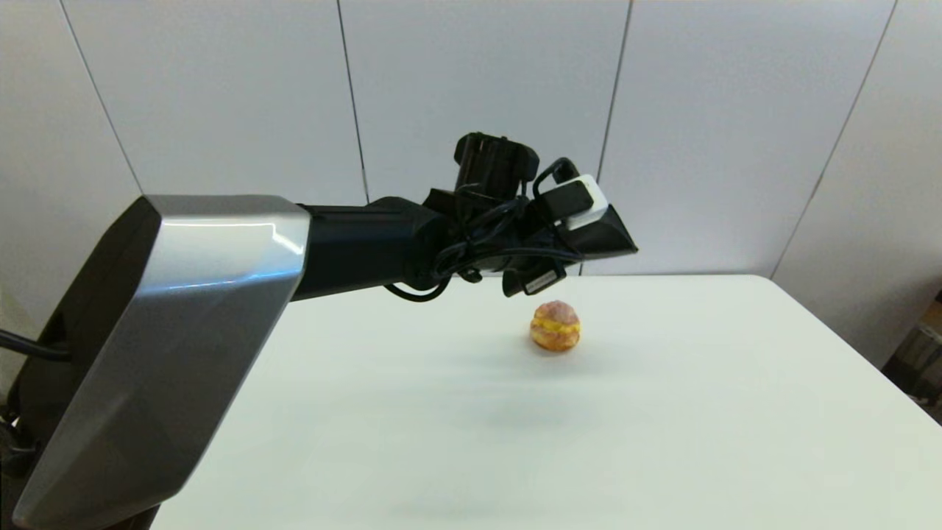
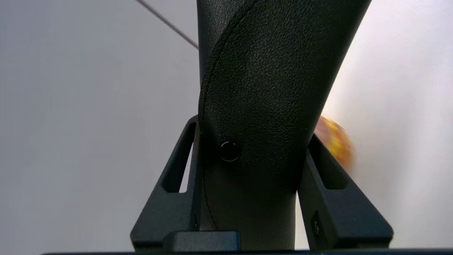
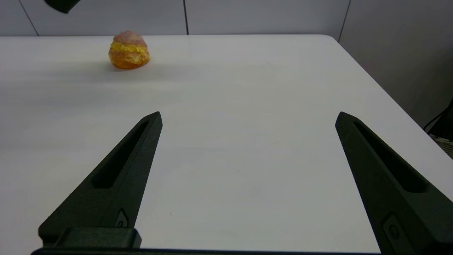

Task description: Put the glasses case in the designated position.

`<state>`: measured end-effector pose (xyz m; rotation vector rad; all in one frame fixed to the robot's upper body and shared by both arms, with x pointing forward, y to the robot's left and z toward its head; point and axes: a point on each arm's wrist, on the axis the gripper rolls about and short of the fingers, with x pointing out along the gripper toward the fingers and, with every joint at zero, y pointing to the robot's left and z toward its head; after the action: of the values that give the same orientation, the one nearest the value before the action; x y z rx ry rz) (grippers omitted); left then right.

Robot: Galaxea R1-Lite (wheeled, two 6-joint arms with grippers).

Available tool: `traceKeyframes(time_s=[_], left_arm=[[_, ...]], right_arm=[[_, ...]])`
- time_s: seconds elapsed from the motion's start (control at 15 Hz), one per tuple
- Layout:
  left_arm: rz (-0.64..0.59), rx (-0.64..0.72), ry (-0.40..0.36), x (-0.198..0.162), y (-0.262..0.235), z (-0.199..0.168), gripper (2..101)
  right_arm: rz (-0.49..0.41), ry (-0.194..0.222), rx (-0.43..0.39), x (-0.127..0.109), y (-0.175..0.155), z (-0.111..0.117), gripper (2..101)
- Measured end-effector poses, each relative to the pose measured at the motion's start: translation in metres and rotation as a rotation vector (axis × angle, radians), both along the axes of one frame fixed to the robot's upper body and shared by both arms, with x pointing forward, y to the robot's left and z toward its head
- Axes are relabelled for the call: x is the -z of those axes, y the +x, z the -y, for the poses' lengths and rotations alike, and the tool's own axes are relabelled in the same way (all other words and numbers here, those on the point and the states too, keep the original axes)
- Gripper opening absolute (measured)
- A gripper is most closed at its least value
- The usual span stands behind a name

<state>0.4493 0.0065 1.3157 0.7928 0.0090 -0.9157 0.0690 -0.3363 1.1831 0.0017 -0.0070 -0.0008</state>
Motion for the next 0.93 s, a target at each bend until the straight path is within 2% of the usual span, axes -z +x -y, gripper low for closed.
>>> traceKeyframes(time_s=[0.4,0.93], left_arm=[[0.089,-0.019,-0.067,0.022,0.024,0.005,44.0],[0.061,-0.012,-0.039,0.069,0.039,0.016,43.9]], right_arm=[[0.000,0.000,-0.001,0.000,0.000,0.000,97.1],[0.000,0.000,-0.001,0.000,0.000,0.000,97.1]])
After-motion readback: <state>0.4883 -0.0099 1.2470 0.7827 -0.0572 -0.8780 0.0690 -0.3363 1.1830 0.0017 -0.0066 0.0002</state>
